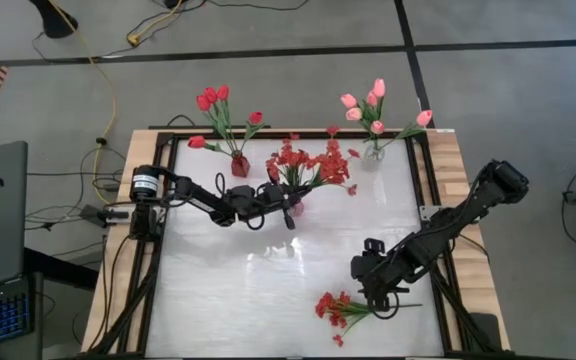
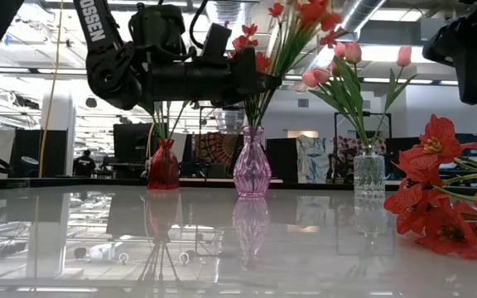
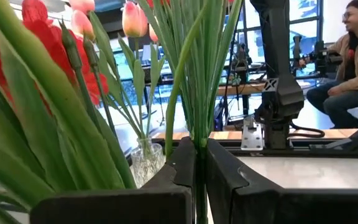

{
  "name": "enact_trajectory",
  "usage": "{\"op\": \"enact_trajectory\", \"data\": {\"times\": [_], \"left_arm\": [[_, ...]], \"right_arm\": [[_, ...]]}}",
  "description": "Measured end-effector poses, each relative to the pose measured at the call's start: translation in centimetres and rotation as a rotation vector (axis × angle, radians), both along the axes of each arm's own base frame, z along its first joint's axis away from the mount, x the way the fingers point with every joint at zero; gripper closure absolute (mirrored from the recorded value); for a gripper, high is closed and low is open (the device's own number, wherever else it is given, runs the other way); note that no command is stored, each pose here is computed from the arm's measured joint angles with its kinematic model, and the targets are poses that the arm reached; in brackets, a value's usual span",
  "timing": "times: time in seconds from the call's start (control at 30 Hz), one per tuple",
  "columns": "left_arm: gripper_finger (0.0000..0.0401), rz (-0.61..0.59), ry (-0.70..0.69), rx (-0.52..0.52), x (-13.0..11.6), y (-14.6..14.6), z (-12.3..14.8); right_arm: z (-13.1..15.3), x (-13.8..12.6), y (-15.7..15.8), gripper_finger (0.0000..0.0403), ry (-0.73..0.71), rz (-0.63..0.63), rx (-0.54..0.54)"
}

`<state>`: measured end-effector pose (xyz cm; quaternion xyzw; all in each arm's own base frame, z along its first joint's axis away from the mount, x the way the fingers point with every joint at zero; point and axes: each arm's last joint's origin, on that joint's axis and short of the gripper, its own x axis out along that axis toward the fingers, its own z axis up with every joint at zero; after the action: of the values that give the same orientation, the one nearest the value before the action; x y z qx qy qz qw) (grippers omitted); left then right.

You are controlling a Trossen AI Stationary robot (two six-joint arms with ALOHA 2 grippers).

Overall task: Sort flowers into vase by color
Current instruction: Put the orange flowers into the purple vase

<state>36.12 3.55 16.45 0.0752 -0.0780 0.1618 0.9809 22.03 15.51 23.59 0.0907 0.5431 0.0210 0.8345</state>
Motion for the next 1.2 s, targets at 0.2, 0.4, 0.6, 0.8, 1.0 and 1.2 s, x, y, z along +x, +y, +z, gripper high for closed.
{"op": "enact_trajectory", "data": {"times": [0.2, 0.4, 0.6, 0.8, 1.0, 1.2], "left_arm": [[0.0401, -0.002, -0.002, -0.004, 0.0, 0.0, 0.0], [0.0401, -0.010, -0.092, -0.029, -0.1, 0.0, -2.2], [0.0398, -0.027, -0.048, -0.035, 0.1, -0.4, -3.2], [0.0373, -0.029, -0.046, -0.040, 0.1, -0.4, -3.3], [0.0340, -0.015, -0.019, -0.039, 0.2, -0.5, -3.6], [0.0287, -0.018, -0.008, -0.006, 0.2, -0.8, -3.6]], "right_arm": [[0.1, 0.2, 0.1, 0.0101, -0.020, -0.006, 0.018], [0.1, 0.2, 0.1, 0.0101, -0.019, -0.006, 0.018], [0.1, 0.2, 0.1, 0.0101, -0.018, 0.002, 0.014], [0.1, 0.2, 0.1, 0.0101, -0.016, 0.000, 0.012], [0.1, 0.2, 0.1, 0.0101, -0.016, 0.000, 0.012], [0.1, 0.2, 0.1, 0.0101, -0.016, 0.000, 0.012]]}}
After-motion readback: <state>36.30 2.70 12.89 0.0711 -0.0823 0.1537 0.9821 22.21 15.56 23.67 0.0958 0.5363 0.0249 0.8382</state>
